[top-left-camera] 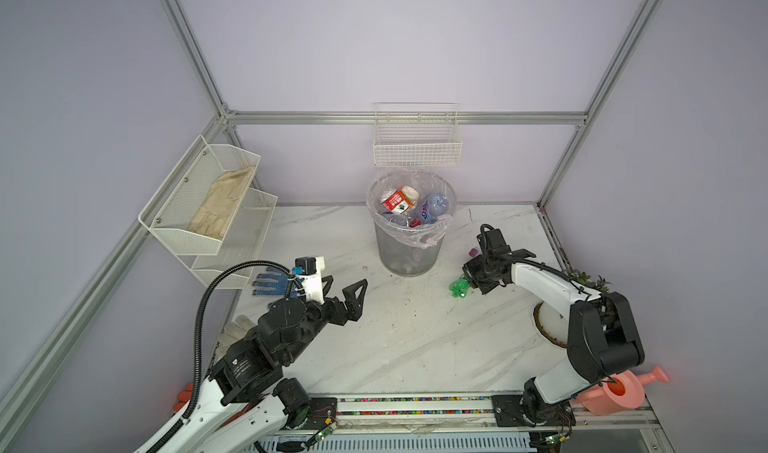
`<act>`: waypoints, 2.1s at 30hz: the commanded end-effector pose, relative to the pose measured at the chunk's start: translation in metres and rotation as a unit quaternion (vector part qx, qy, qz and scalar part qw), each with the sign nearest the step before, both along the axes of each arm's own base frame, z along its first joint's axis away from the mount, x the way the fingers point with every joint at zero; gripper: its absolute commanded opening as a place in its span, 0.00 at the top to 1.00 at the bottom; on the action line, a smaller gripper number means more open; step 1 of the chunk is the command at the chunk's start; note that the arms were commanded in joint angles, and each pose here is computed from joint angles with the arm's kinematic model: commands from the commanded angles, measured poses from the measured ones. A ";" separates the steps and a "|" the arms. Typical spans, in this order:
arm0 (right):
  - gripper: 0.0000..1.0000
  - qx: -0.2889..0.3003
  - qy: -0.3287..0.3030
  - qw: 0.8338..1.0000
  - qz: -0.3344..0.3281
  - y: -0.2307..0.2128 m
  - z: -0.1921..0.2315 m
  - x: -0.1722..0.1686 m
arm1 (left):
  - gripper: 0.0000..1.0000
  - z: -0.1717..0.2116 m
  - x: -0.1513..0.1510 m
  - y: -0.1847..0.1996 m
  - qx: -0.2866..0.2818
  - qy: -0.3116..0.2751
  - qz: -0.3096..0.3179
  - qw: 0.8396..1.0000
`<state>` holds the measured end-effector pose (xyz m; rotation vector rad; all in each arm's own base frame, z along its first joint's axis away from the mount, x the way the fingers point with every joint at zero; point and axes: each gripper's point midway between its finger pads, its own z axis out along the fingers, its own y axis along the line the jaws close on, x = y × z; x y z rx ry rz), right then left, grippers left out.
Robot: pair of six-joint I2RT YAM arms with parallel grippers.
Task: Throw the plastic bottles in the bin
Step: 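Grasp the green yellow-capped bottle with the right gripper and lift it, then carry the green bottle over the bin and open the right gripper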
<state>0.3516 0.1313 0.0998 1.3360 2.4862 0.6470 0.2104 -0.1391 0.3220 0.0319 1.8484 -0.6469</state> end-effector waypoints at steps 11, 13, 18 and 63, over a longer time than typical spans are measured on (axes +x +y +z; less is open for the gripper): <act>1.00 0.064 -0.355 0.928 0.093 0.017 0.222 0.010 | 0.00 0.002 -0.002 0.004 -0.004 -0.003 0.004 1.000; 1.00 0.086 -0.445 0.884 0.117 0.023 0.278 -0.002 | 0.00 0.001 -0.003 0.005 -0.005 -0.002 0.005 1.000; 1.00 0.053 -0.530 0.827 0.180 0.034 0.371 -0.019 | 0.00 -0.001 -0.004 0.006 -0.006 -0.002 0.006 1.000; 0.03 -0.244 -0.321 0.899 0.169 0.000 0.268 0.092 | 0.00 -0.004 -0.006 0.010 0.002 0.004 0.011 1.000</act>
